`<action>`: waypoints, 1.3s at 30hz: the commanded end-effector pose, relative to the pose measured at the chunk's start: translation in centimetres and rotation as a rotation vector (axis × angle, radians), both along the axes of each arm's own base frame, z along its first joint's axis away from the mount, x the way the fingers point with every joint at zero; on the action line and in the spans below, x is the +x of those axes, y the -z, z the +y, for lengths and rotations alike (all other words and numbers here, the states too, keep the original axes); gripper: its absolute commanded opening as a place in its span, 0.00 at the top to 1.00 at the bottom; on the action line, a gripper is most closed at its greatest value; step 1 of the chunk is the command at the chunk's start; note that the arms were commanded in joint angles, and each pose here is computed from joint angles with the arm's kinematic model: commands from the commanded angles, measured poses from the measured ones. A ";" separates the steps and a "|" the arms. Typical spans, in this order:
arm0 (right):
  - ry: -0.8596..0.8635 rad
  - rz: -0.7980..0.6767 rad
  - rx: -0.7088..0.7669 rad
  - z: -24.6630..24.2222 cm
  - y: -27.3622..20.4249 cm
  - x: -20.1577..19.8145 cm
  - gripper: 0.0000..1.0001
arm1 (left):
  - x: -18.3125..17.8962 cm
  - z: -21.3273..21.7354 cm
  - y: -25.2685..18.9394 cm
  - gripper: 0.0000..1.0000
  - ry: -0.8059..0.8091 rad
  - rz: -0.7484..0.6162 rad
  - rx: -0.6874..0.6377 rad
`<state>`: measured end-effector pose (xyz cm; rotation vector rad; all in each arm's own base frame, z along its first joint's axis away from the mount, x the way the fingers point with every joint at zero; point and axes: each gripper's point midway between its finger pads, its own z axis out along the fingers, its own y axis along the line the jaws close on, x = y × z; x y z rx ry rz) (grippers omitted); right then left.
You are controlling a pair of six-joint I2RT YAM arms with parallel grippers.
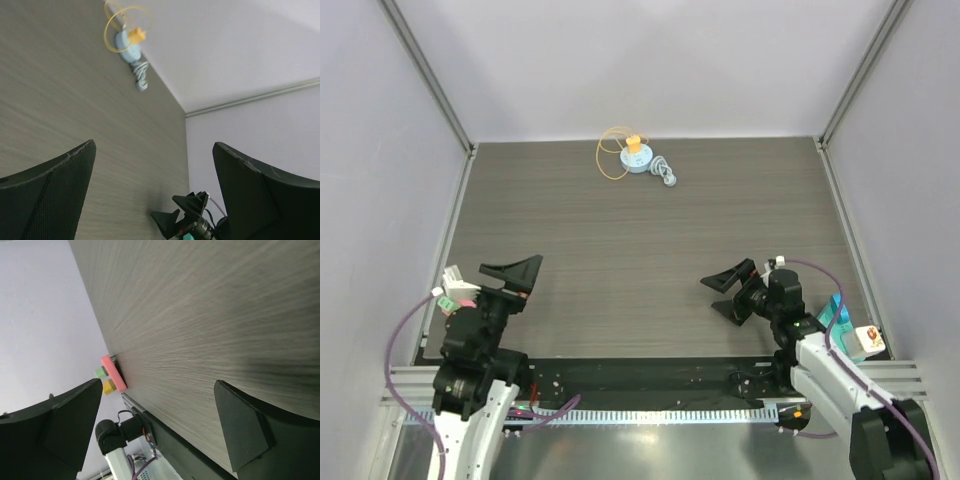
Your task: Pull the plug off the socket
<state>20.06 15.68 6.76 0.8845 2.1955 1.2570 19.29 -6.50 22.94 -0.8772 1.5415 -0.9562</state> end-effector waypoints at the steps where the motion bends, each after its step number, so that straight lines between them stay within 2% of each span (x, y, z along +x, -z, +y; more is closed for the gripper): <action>1: -0.046 -0.223 0.099 1.6 -5.8 3.0 0.01 | -2.4 1.3 -3.7 0.00 -0.001 -0.109 0.226; 3: -0.068 -0.302 0.074 2.1 -7.2 4.2 0.00 | -2.7 1.1 -4.4 0.00 0.014 -0.124 0.235; 7: -0.079 -0.313 -0.169 2.2 -6.6 6.8 0.00 | -2.6 -0.1 -3.4 0.00 0.088 -0.029 0.239; 9: -0.083 -0.348 -0.160 3.2 -7.7 8.0 0.00 | -2.6 -0.9 -3.7 0.00 0.143 -0.032 0.269; 11: -0.137 -0.332 -0.156 5.2 -6.9 8.4 0.00 | -2.6 -0.7 -4.1 0.00 0.135 -0.011 0.261; 12: -0.161 -0.369 -0.159 6.4 -8.3 9.1 0.00 | -2.2 -0.3 -2.9 0.00 0.114 0.077 0.275; 14: -0.266 -0.374 -0.221 9.7 -6.9 8.7 0.00 | -2.0 -0.3 -3.3 0.00 0.123 0.134 0.289; 15: -0.290 -0.409 -0.221 11.3 -8.3 9.4 0.00 | -1.6 -0.8 -2.1 0.00 0.157 0.219 0.309; 17: -0.405 -0.392 -0.239 15.3 -6.4 8.3 0.00 | -1.7 -1.1 -2.2 0.00 0.197 0.276 0.333; 19: -0.470 -0.436 -0.195 19.0 -7.7 8.7 0.00 | -1.3 -1.1 -1.8 0.00 0.215 0.321 0.377; 20: -0.542 -0.445 -0.164 21.3 -7.8 7.4 0.00 | -1.5 -1.0 -2.3 0.00 0.216 0.315 0.387; 22: -0.604 -0.454 -0.122 25.1 -7.4 7.5 0.01 | -1.9 0.5 -2.2 0.00 0.151 0.343 0.426; 23: -0.670 -0.468 -0.080 27.3 -7.5 6.0 0.00 | -2.1 0.9 -3.2 0.00 0.129 0.316 0.435; 27: -0.792 -0.487 -0.009 34.4 -6.3 4.7 0.00 | -3.2 3.1 -5.7 0.00 0.033 0.238 0.501; 30: -0.824 -0.523 0.070 38.2 -7.0 3.7 0.01 | -4.0 4.4 -7.3 0.00 -0.013 0.220 0.555; 31: -0.831 -0.496 0.067 39.1 -5.1 3.7 0.01 | -4.3 5.1 -7.5 0.00 -0.038 0.224 0.582; 33: -0.830 -0.509 0.122 41.6 -5.8 3.4 0.03 | -4.8 5.7 -8.7 0.03 -0.062 0.191 0.602; 34: -0.834 -0.481 0.117 42.3 -3.7 3.4 0.03 | -4.9 5.8 -9.0 0.03 -0.060 0.176 0.622; 35: -0.832 -0.507 0.145 43.8 -4.9 3.4 0.03 | -5.0 6.1 -9.1 0.04 -0.074 0.172 0.630; 37: -0.842 -0.486 0.143 45.6 -3.0 2.5 0.04 | -5.0 6.3 -9.3 0.04 -0.073 0.166 0.656; 39: -0.834 -0.504 0.149 47.4 -3.6 2.5 0.04 | -4.9 6.7 -9.2 0.04 -0.087 0.169 0.674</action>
